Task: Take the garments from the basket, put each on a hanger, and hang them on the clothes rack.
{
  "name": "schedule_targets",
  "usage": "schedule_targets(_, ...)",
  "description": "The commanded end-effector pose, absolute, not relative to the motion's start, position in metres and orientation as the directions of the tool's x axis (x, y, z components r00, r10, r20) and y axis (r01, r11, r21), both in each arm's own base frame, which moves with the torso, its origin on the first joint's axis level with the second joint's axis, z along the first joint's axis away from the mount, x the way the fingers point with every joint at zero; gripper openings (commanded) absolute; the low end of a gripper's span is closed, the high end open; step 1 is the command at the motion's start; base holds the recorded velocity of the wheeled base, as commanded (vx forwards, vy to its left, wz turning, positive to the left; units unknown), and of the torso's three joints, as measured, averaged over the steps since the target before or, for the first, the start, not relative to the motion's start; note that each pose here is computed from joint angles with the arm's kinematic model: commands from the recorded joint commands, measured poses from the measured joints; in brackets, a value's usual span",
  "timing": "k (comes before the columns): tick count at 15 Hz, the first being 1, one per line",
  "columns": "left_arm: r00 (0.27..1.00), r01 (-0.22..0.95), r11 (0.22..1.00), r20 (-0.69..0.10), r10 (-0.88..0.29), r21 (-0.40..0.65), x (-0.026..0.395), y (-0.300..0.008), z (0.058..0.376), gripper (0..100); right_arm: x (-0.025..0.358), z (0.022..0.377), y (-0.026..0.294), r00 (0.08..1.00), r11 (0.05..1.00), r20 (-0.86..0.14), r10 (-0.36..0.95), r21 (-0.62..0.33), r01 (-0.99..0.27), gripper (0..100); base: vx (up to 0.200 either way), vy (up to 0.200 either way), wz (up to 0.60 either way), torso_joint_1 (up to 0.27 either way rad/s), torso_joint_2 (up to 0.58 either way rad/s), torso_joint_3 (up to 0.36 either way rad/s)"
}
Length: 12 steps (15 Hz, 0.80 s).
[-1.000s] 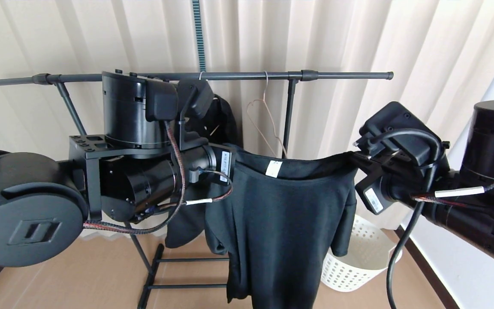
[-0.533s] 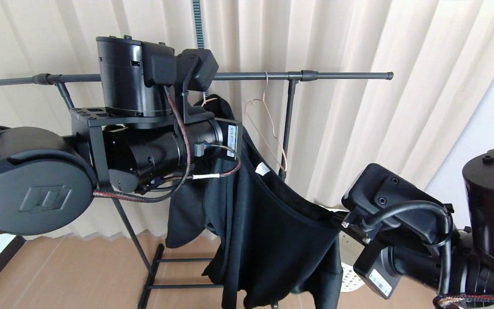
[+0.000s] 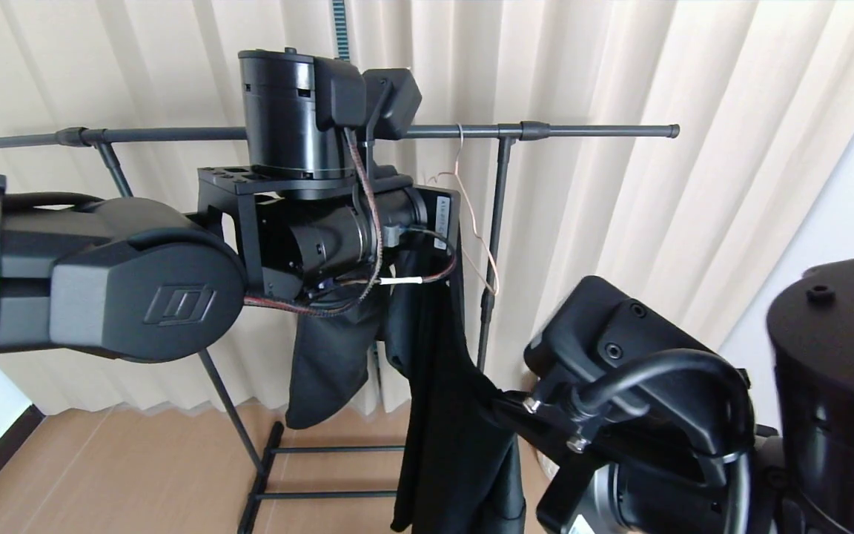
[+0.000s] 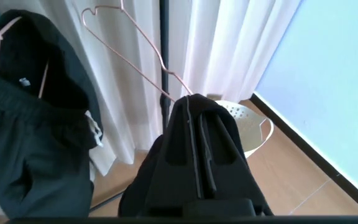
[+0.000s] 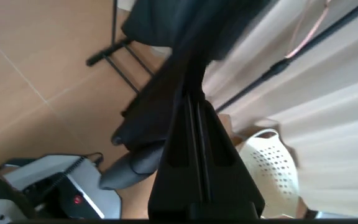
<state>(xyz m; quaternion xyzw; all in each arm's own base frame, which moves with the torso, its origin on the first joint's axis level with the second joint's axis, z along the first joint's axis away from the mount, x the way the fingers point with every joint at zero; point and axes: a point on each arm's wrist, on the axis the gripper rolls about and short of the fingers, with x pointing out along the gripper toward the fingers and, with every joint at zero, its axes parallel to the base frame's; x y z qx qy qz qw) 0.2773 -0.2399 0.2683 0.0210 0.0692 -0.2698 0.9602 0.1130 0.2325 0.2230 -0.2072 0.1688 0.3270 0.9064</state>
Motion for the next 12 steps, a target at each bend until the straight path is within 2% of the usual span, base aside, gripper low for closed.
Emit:
schedule_targets(1,0.837,0.532,0.846,-0.150,-0.526,0.004,0.278,-0.247,0.265,0,0.113,0.219,0.262,0.704,0.693,-0.452,0.547,-0.226,-0.684,0,0.000,0.000,0.00,0.000,0.00,0.000)
schedule_targets(4,0.835,0.536,0.844,-0.152,-0.528,0.012,0.276,-0.248,0.266,0,0.115,0.224,0.280,0.700,0.712,-0.431,0.569,-0.167,-0.682,0,0.000,0.000,0.00,0.000,0.00,0.000)
schedule_targets(7,0.838,0.533,0.846,-0.153,-0.524,0.017,0.276,-0.247,0.266,0,0.115,0.223,0.283,0.697,0.716,-0.438,0.568,-0.155,-0.681,0,0.000,0.000,0.00,0.000,0.00,0.000)
schedule_targets(10,0.840,0.529,0.848,-0.155,-0.520,0.018,0.276,-0.246,0.266,0,0.113,0.228,0.256,0.714,0.734,-0.435,0.548,-0.158,-0.660,0,0.000,0.000,0.00,0.000,0.00,0.000)
schedule_targets(12,0.840,0.522,0.853,-0.192,-0.508,0.027,0.275,-0.242,0.262,0,0.120,0.227,0.221,0.744,0.765,-0.474,0.471,-0.200,-0.612,0,0.000,0.000,0.00,0.000,0.00,0.000)
